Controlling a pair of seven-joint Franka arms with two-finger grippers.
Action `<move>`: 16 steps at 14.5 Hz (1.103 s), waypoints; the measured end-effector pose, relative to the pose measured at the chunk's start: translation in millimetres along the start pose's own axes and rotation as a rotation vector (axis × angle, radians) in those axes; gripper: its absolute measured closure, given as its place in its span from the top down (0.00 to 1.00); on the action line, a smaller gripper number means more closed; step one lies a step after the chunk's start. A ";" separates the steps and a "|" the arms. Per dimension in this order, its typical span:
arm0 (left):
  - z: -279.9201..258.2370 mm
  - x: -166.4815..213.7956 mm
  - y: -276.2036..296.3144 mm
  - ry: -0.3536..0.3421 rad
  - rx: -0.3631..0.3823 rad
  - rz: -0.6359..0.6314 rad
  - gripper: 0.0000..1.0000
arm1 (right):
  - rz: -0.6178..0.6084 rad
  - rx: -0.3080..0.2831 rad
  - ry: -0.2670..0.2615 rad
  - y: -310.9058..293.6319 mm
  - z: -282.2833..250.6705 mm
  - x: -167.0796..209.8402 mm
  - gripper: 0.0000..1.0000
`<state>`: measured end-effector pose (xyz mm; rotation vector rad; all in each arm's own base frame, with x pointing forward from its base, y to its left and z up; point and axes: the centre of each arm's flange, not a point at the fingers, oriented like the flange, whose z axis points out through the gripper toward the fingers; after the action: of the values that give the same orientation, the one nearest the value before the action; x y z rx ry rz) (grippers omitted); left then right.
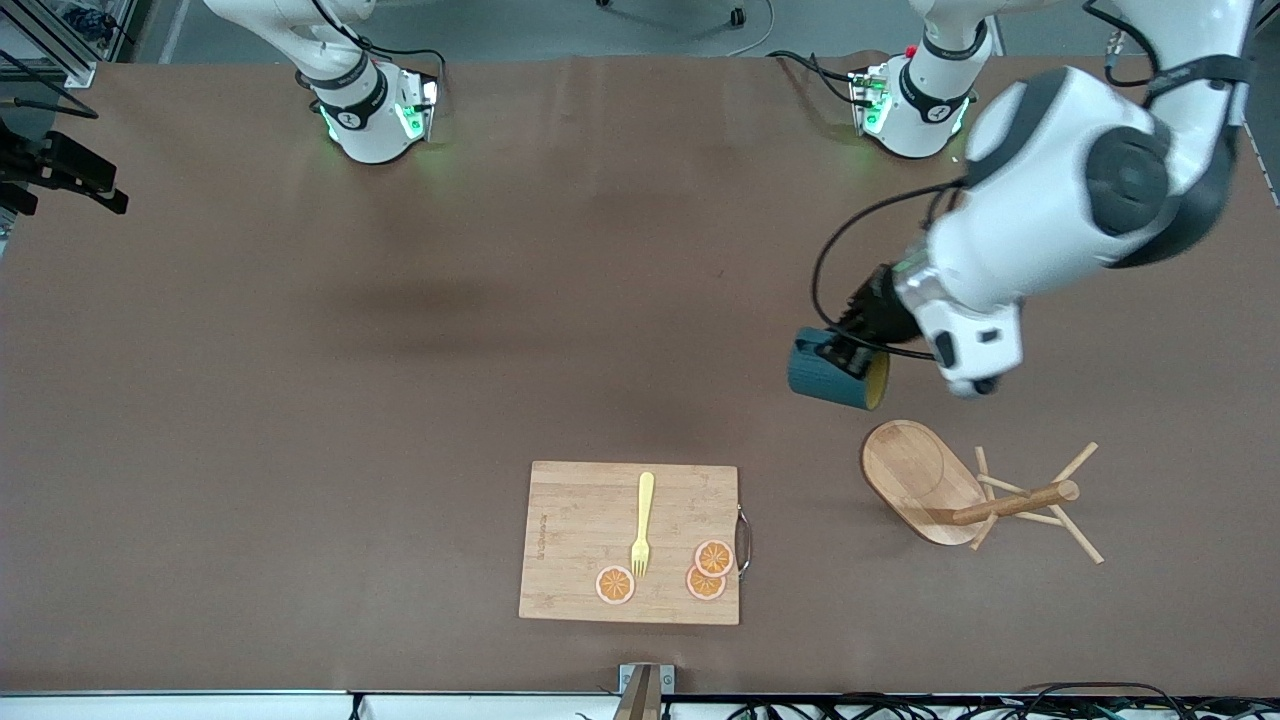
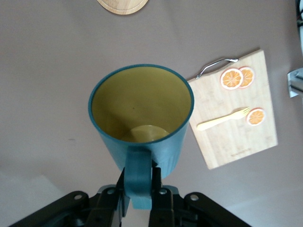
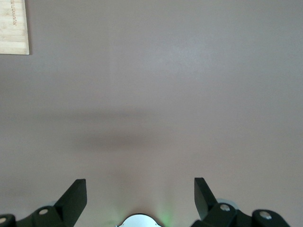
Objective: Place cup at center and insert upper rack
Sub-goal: 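Lower the mug onto a peg of the wooden mug tree with the left gripper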
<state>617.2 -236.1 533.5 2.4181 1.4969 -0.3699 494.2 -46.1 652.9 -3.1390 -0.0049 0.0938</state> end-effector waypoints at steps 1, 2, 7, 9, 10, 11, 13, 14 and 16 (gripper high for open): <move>-10.0 23.3 -2.3 -0.039 -0.020 -0.013 0.21 | 0.001 0.000 -0.001 0.5 -0.1 -0.4 1.00; -18.7 45.5 -5.2 -0.071 -0.040 -0.027 0.21 | 0.002 0.000 0.000 1.0 -0.5 -0.7 1.00; -31.1 135.7 -19.5 -0.210 -0.104 -0.087 0.21 | 0.004 0.001 0.013 1.8 -9.8 -9.0 1.00; -22.9 163.2 -22.2 -0.297 -0.124 -0.121 0.21 | 0.005 0.002 0.017 2.4 -14.4 -14.1 1.00; -17.7 175.0 -23.4 -0.329 -0.130 -0.128 0.21 | 0.005 0.002 0.016 2.5 -15.0 -15.0 1.00; -12.6 185.0 -24.6 -0.349 -0.134 -0.131 0.21 | 0.005 0.002 0.016 2.5 -14.9 -14.9 1.00; -4.4 198.5 -25.9 -0.370 -0.138 -0.132 0.21 | 0.004 0.002 0.014 1.9 -14.0 -14.8 1.00; -2.1 204.3 -26.7 -0.377 -0.141 -0.133 0.21 | 0.004 0.002 0.014 1.7 -14.0 -14.7 1.00; -0.2 216.1 -29.2 -0.397 -0.159 -0.121 0.21 | 0.004 0.002 0.015 1.5 -14.0 -14.6 1.00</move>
<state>684.5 -44.4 454.3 1.9919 1.4323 -0.6826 480.4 -47.7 667.7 -3.1380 0.0007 0.0707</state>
